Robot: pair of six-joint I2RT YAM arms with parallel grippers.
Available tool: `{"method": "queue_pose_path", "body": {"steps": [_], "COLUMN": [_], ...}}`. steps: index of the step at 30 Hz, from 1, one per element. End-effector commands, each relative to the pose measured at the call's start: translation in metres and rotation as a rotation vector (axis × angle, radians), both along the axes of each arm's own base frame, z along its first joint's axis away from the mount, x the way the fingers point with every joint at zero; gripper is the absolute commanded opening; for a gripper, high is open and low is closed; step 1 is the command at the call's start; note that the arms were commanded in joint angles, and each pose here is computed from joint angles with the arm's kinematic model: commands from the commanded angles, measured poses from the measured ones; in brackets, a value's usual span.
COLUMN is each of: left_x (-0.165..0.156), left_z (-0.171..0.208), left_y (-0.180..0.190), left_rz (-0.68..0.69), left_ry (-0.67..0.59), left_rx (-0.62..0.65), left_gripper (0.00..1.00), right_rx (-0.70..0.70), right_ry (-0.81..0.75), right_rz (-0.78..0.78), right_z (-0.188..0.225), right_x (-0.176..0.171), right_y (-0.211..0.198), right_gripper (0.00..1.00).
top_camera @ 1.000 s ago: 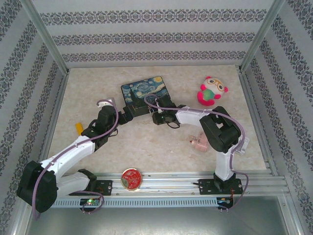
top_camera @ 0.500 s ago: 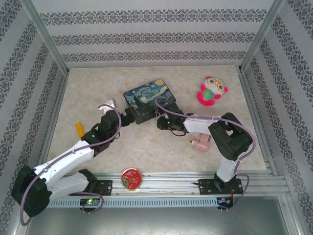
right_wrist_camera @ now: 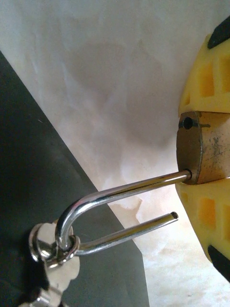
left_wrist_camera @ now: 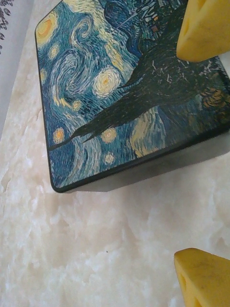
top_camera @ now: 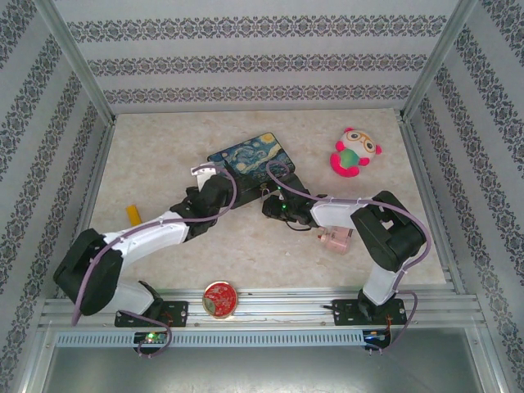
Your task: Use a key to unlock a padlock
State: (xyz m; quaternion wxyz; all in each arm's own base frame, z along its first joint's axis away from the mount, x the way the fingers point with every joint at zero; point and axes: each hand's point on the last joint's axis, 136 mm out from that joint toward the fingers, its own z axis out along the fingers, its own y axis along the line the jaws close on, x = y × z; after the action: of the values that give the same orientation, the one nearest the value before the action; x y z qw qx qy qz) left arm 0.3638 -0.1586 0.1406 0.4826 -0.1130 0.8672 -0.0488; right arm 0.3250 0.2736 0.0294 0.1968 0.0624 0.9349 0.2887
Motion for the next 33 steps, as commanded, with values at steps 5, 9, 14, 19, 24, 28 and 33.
{"method": "queue_pose_path", "body": {"steps": [5,9,14,19,24,28,33], "left_x": [0.025,0.027,0.023,0.020,0.017,0.014,0.010], "left_z": [0.000,-0.017,-0.033,-0.044,-0.057,-0.066,-0.072], "left_y": [-0.016,-0.015,-0.011,-0.008,-0.006,-0.004,0.001], "left_rz": [-0.013,-0.012,-0.006,-0.005,-0.001,0.001,0.013], "left_ry": [-0.002,0.055,0.095,0.122,0.156,0.185,0.210], "left_rx": [-0.020,-0.020,-0.015,-0.007,0.004,0.013,0.034], "left_gripper": [0.99,0.99,0.99,0.99,0.99,0.99,0.99], "right_rx": [0.097,0.124,0.204,0.257,0.315,0.361,0.366], "right_ry": [0.030,0.033,0.031,0.030,0.029,0.032,0.032], "right_rz": [-0.015,-0.040,-0.080,-0.110,-0.144,-0.164,-0.193], "right_z": [0.012,0.013,0.014,0.015,0.017,0.016,0.012], "right_x": [-0.006,-0.004,0.003,0.011,0.018,0.022,0.023], "right_y": [0.010,0.009,0.009,0.012,0.015,0.016,0.012], "right_gripper": [0.00,0.00,0.00,0.00,0.00,0.00,0.00]}}
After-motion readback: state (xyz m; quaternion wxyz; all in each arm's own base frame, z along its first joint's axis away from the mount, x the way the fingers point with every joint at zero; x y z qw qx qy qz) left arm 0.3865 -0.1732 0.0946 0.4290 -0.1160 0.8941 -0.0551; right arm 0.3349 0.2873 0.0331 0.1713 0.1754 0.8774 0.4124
